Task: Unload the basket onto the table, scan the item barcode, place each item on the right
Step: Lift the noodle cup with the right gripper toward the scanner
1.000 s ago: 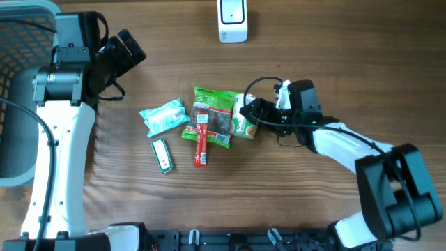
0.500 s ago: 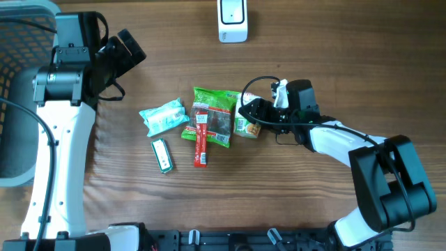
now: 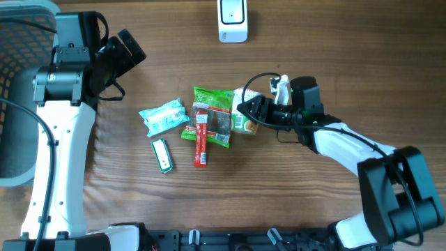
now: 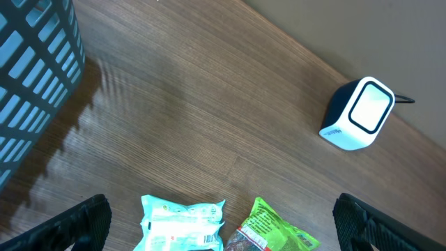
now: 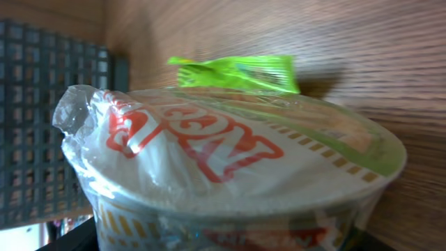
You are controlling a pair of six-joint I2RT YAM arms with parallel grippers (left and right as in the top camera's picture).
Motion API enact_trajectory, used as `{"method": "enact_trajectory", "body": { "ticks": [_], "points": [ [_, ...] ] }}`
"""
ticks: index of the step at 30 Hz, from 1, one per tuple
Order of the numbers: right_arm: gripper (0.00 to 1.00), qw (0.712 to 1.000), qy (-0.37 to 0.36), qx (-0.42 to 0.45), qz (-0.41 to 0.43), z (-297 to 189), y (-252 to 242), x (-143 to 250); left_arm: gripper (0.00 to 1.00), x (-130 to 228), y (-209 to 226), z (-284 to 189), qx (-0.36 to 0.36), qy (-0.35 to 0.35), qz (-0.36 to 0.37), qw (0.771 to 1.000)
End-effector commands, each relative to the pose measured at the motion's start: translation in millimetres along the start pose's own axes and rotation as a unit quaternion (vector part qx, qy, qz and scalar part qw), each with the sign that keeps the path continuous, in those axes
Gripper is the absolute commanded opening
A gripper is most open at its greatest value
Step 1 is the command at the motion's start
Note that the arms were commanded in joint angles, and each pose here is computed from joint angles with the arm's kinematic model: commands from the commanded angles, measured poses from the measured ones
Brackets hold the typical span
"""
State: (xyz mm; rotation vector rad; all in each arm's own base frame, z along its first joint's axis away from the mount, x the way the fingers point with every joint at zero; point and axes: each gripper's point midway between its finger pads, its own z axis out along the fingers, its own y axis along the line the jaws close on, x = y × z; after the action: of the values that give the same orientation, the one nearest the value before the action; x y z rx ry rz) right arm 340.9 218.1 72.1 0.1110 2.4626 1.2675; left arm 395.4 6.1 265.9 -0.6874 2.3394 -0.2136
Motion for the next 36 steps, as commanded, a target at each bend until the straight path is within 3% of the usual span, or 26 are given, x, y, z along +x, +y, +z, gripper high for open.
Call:
{"method": "enact_trajectory", "body": {
  "ticks": [1, 12, 20, 29, 32, 36],
  "points": [
    [0.77, 0.998, 0.009, -0.055, -0.027, -15, 32, 1, 1.00, -8, -3, -11, 0.010, -0.015, 0.007, 1.000],
    [0.79, 0.978, 0.046, -0.203, -0.013, -84, 119, 8, 1.00, -8, -3, -11, 0.010, -0.015, 0.007, 1.000],
    [0.76, 0.971, 0.046, -0.232, -0.027, -103, 143, 12, 1.00, -8, -3, -11, 0.010, -0.015, 0.007, 1.000],
    [0.70, 0.976, 0.001, -0.210, -0.065, -110, 150, -3, 1.00, -8, -3, -11, 0.010, -0.015, 0.007, 1.000],
    [0.72, 0.984, -0.025, -0.152, -0.094, -116, 153, -21, 1.00, -8, -3, -11, 0.010, -0.015, 0.007, 1.000],
    [0.81, 0.984, -0.082, -0.047, -0.151, -139, 169, -54, 1.00, -8, -3, -11, 0.010, -0.015, 0.007, 1.000]
  ]
}}
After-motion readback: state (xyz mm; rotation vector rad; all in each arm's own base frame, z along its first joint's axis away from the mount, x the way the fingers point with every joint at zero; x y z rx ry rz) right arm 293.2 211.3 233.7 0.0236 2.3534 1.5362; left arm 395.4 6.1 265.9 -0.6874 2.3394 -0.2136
